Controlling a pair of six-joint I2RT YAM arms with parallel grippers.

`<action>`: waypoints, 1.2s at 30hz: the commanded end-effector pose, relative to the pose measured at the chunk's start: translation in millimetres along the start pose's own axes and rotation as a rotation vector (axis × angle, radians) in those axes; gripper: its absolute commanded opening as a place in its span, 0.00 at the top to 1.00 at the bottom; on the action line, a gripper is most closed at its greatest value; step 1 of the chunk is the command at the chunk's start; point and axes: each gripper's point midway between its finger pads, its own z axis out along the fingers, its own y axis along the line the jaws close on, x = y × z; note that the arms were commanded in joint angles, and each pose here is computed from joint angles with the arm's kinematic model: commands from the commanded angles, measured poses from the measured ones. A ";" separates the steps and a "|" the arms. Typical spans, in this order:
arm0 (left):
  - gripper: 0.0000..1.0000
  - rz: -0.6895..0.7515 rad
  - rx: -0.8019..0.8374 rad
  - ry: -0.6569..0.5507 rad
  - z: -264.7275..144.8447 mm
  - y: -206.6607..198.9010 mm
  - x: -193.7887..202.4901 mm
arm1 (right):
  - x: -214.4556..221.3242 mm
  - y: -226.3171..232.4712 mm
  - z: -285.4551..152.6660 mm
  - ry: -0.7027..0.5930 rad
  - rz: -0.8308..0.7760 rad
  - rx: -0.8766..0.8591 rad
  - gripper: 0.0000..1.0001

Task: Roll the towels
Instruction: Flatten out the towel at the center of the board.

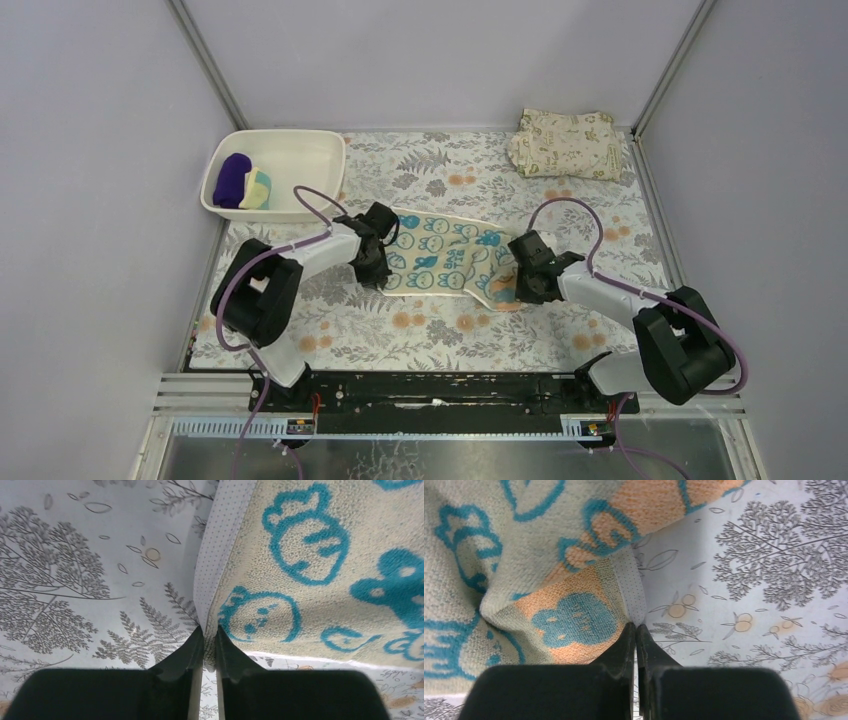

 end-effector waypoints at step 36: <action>0.94 -0.211 0.147 -0.337 -121.8 40.0 -110.6 | -153.8 -61.6 -95.9 -0.380 0.095 0.052 0.99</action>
